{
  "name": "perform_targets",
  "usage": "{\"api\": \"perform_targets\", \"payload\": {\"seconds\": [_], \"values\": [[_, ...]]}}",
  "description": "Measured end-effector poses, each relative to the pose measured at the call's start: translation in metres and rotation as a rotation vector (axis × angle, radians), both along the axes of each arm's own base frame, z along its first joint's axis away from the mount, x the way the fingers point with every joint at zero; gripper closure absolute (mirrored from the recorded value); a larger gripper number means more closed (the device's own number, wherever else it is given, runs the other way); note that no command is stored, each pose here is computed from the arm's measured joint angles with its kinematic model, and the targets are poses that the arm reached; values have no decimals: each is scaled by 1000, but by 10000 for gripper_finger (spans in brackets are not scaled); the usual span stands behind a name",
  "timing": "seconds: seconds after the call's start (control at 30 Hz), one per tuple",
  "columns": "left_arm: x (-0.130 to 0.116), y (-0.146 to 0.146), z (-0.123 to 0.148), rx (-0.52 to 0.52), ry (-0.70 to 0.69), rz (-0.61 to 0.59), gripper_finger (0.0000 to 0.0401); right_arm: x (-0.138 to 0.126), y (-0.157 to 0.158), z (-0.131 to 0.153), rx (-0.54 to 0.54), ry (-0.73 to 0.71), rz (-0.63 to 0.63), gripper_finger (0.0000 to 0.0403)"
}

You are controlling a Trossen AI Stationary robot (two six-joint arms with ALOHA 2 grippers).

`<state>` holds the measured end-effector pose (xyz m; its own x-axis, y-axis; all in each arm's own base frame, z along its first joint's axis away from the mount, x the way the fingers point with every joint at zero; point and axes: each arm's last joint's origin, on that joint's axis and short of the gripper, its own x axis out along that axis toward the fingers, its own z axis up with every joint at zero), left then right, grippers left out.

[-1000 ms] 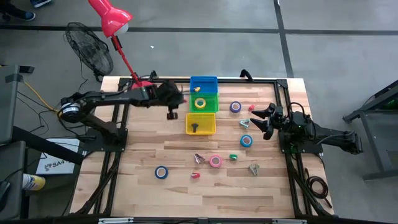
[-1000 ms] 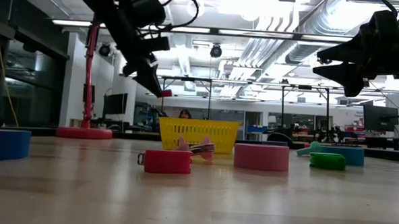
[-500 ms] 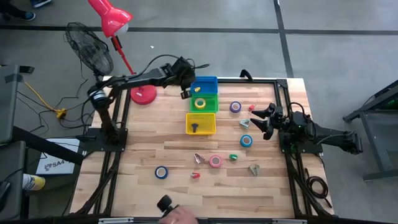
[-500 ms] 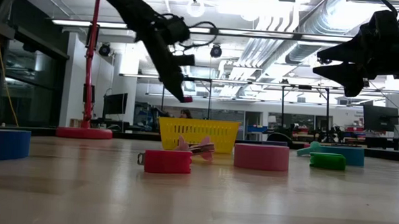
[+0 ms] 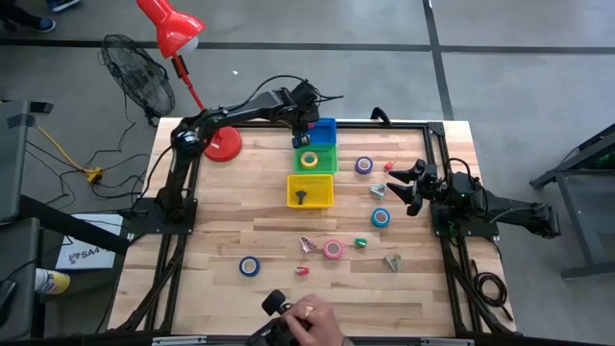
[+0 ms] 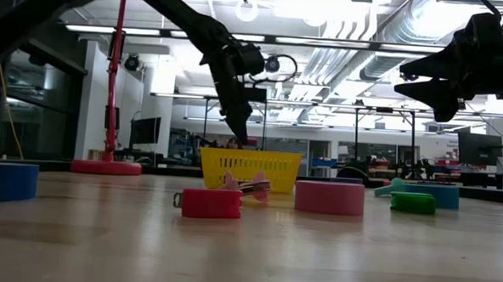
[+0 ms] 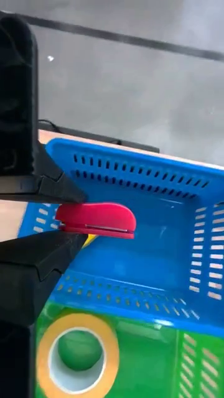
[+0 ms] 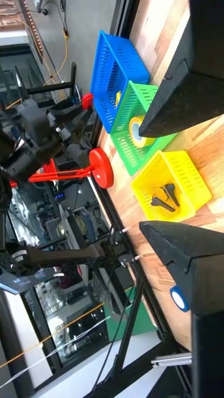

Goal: Pick and place Stapler, Stapler remover, tape
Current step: Put the middle red stapler into the blue bin, then put the bottom blue tape into the green bin

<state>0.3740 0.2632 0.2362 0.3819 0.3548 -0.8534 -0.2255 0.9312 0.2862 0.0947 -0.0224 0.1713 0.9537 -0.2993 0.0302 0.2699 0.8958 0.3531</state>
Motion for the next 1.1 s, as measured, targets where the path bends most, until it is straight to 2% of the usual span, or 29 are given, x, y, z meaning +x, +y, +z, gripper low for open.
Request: {"api": "perform_targets", "payload": {"seconds": [0.1, 0.33, 0.63, 0.8, 0.93, 1.1], "values": [[3, 2, -6, -54, 42, 11, 343, 0, 0, 0, 0, 0, 0, 180], [9, 6, -14, -79, 65, 11, 338, 0, 0, 0, 0, 0, 0, 180], [8, 9, -13, -72, 55, 17, 260, 0, 0, 0, 0, 0, 0, 180], [7, 8, -13, -70, 64, 5, 237, 0, 0, 0, 0, 0, 0, 180], [-3, 1, 5, -92, 85, -11, 235, 0, 0, 0, 0, 0, 0, 181], [-24, -24, 31, -141, 194, -42, 234, 0, 0, 0, 0, 0, 0, 180]]}}
